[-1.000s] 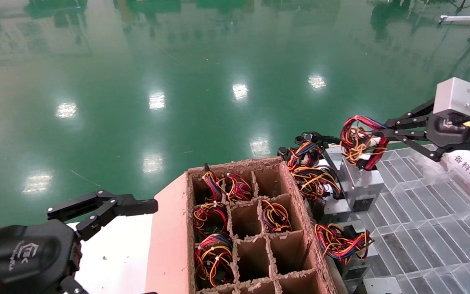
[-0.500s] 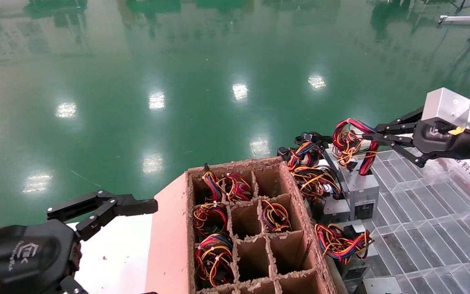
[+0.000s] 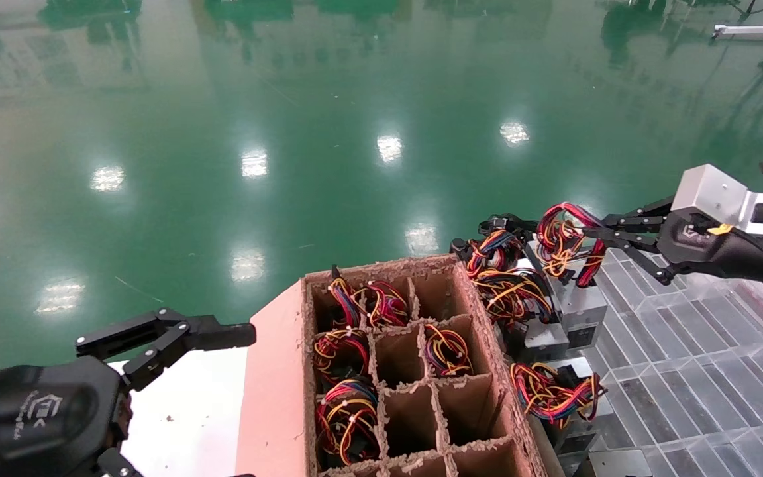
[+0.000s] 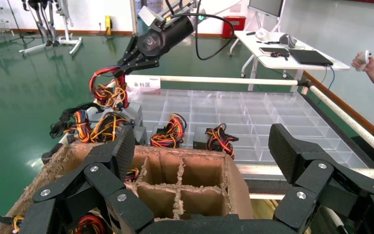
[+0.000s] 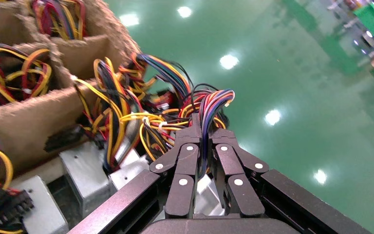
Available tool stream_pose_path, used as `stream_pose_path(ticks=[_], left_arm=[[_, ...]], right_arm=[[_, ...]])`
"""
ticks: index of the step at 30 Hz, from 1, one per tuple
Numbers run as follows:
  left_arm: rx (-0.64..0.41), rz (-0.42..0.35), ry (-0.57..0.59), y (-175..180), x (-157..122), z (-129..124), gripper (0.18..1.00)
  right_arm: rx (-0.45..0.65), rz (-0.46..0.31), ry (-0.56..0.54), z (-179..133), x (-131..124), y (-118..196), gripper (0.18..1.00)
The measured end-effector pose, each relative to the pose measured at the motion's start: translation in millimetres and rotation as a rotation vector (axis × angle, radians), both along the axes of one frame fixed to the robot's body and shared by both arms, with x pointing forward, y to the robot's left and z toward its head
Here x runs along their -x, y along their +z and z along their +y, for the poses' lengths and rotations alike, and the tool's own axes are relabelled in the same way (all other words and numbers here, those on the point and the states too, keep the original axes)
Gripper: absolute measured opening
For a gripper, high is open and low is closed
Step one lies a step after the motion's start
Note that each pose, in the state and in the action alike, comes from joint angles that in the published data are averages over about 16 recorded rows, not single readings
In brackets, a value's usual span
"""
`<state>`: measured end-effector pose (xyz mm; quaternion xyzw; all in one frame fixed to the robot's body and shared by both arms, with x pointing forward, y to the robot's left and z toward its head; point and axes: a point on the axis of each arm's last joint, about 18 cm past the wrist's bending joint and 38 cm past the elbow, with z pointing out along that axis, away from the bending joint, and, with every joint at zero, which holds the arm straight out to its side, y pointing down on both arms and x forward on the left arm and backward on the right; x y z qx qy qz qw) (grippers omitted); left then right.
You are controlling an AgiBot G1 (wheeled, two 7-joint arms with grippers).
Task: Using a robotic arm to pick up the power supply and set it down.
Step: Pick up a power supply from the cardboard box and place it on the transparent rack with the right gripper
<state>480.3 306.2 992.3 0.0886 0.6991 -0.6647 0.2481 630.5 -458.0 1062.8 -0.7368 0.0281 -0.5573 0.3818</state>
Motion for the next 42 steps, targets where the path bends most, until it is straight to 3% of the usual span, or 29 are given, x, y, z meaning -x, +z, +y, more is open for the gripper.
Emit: stream_pose_path(ticks=[21,42], left_arm=[[0.000,0.000,0.000,0,0,0,1.001],[0.000,0.000,0.000,0,0,0,1.001]], right_arm=[[-0.118,0.011,-0.196,-49,-11,-44,0.194],[-0.134,0.083,-0.105,-21,-16,-52,0.194]])
